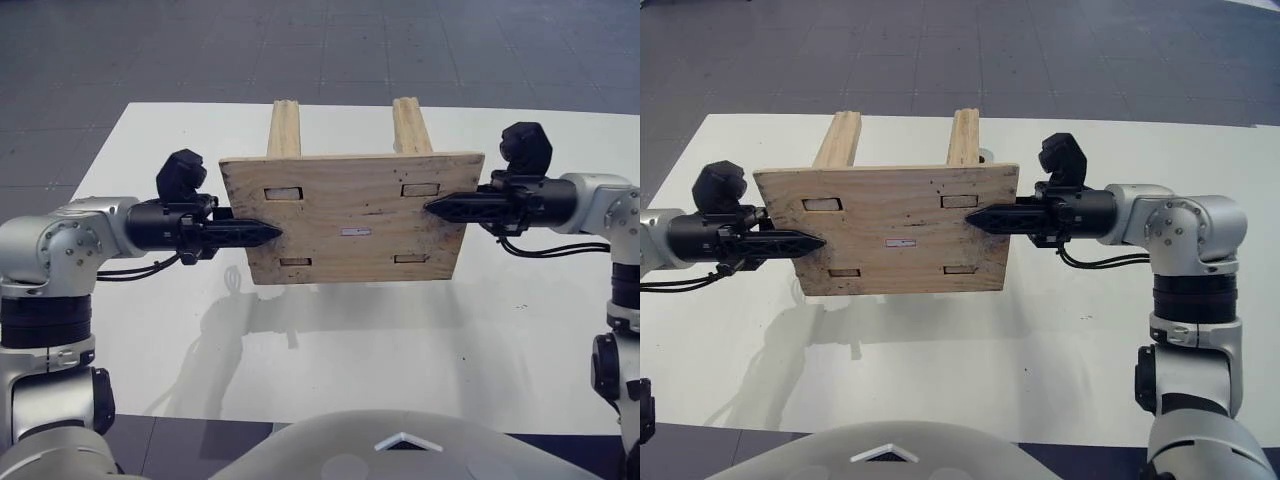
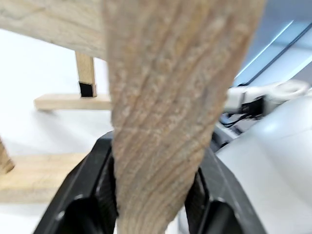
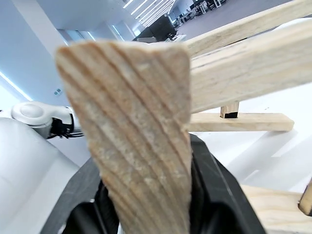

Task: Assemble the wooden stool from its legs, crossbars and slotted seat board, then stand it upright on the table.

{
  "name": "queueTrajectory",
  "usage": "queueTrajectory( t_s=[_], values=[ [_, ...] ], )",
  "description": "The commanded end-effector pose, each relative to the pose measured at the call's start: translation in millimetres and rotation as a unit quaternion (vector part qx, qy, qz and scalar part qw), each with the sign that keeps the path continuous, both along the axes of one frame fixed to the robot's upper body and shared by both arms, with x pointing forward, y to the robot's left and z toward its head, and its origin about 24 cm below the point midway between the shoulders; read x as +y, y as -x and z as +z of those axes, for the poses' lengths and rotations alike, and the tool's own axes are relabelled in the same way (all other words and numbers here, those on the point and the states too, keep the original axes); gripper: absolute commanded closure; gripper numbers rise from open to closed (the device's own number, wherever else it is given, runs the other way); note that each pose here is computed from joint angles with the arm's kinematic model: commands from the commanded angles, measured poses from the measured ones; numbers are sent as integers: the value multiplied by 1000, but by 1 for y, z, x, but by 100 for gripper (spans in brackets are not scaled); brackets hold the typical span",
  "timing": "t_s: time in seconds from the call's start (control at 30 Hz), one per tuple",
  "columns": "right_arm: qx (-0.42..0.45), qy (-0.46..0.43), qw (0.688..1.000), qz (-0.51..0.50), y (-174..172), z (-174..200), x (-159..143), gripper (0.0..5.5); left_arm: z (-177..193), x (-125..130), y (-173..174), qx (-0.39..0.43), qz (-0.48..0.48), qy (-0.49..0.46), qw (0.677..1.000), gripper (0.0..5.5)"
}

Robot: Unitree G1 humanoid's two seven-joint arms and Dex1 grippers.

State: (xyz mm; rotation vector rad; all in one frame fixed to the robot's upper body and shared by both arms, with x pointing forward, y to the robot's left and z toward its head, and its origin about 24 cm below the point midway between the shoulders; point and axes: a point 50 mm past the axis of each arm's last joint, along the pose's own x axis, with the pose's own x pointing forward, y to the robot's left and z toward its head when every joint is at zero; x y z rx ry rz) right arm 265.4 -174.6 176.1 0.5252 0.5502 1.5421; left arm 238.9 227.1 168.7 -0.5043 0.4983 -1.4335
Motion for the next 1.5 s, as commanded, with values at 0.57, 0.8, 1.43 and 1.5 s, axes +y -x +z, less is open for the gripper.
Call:
queueTrajectory(
  t_s=[0.57, 0.8, 1.43, 1.5],
  values=[
    [330, -57, 940, 64, -18, 51, -17, 413, 51, 0, -17, 160, -12, 127, 979, 416],
    [362, -75, 929, 13, -47, 49, -7, 329, 57, -4, -53, 202, 33, 152, 967, 286],
    [324, -23, 945, -48, -56, 29, -13, 145, 36, -10, -44, 211, 36, 93, 972, 294],
    [324, -20, 945, -53, -57, 28, -14, 145, 32, -10, -41, 215, 36, 85, 972, 310]
  ],
)
